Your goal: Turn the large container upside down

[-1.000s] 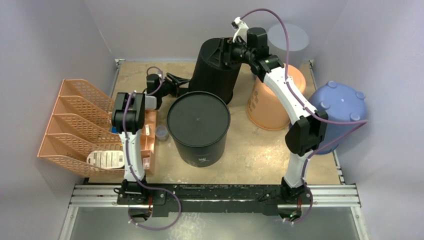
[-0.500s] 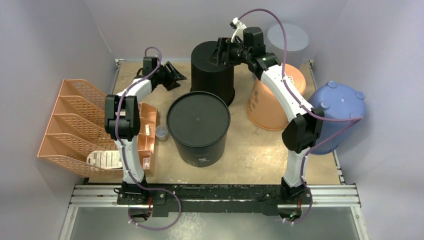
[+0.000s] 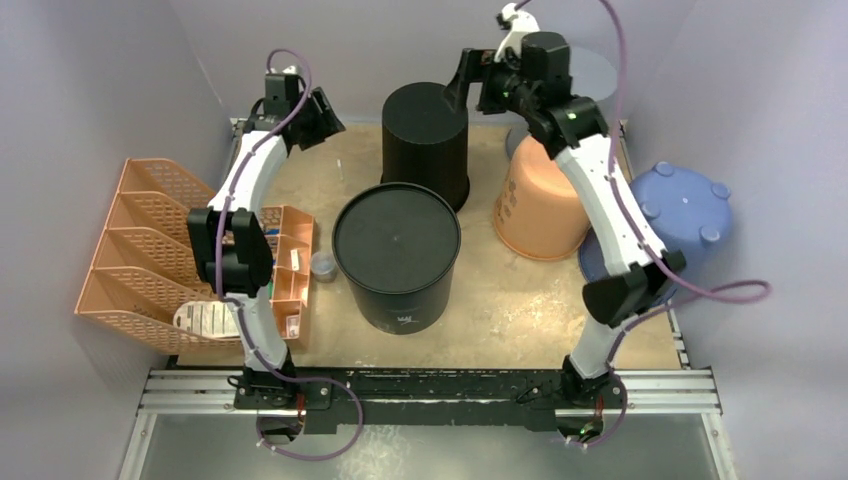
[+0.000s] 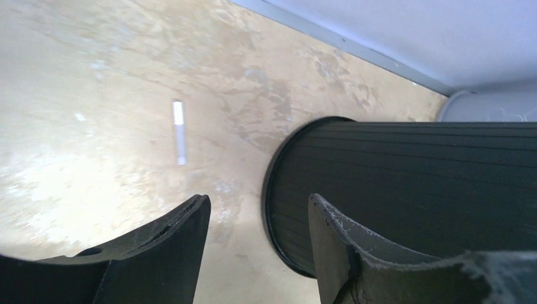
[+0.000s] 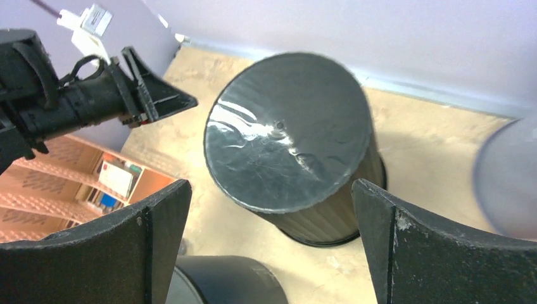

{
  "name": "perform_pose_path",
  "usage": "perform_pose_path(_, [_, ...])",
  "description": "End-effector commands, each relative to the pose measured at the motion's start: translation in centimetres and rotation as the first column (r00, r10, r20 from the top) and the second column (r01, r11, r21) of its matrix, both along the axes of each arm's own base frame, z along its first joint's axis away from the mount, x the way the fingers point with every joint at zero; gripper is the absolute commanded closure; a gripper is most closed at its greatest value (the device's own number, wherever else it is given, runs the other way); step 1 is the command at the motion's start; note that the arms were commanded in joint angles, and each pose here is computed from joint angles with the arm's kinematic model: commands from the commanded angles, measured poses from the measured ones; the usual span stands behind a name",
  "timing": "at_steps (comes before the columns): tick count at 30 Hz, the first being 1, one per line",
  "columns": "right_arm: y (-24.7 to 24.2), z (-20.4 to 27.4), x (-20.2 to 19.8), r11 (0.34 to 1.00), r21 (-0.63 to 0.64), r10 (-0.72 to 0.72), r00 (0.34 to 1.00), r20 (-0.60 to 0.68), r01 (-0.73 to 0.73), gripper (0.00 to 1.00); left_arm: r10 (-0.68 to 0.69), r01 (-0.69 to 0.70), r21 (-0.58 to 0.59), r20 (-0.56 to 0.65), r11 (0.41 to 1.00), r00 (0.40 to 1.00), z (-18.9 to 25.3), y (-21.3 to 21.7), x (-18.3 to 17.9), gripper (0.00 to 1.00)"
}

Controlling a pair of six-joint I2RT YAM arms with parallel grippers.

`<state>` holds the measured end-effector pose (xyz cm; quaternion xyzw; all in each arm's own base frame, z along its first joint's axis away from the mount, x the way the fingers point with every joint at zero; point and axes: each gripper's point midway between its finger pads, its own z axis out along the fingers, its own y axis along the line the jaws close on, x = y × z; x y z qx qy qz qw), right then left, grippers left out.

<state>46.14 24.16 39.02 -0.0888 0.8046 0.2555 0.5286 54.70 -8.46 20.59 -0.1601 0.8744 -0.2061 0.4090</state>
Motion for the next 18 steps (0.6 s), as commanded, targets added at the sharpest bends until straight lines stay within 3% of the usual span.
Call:
perform_pose_path(1, [-5.4, 6.7, -3.6, 0.984, -0.012, -0.173, 0.969, 0.177, 0.178, 0.0, 0.13, -0.146, 0.155, 0.107, 0.977, 0.986, 6.9, 4.1, -2.2, 0.41])
perform_pose_path(7, [-12.0, 4.7, -8.2, 0.91, 0.018, -0.41, 0.888, 0.208, 0.415, 0.0, 0.267, -0.303, 0.266, 0.163, 0.915, 0.95, 10.5, 8.0, -7.5, 0.42])
perform_pose_path(10, [-15.0, 4.1, -11.2, 0.859, 0.073, -0.51, 0.834, 0.211, 0.507, 0.0, 0.257, -0.31, 0.32, 0.198, 0.895, 0.946, 11.5, 9.0, -10.6, 0.43])
perform_pose_path(18, [-19.3, 3.8, -14.7, 0.76, 0.04, -0.644, 0.744, 0.179, 0.648, 0.0, 0.26, -0.399, 0.316, 0.401, 0.861, 0.878, 15.6, 10.7, -17.3, 0.43])
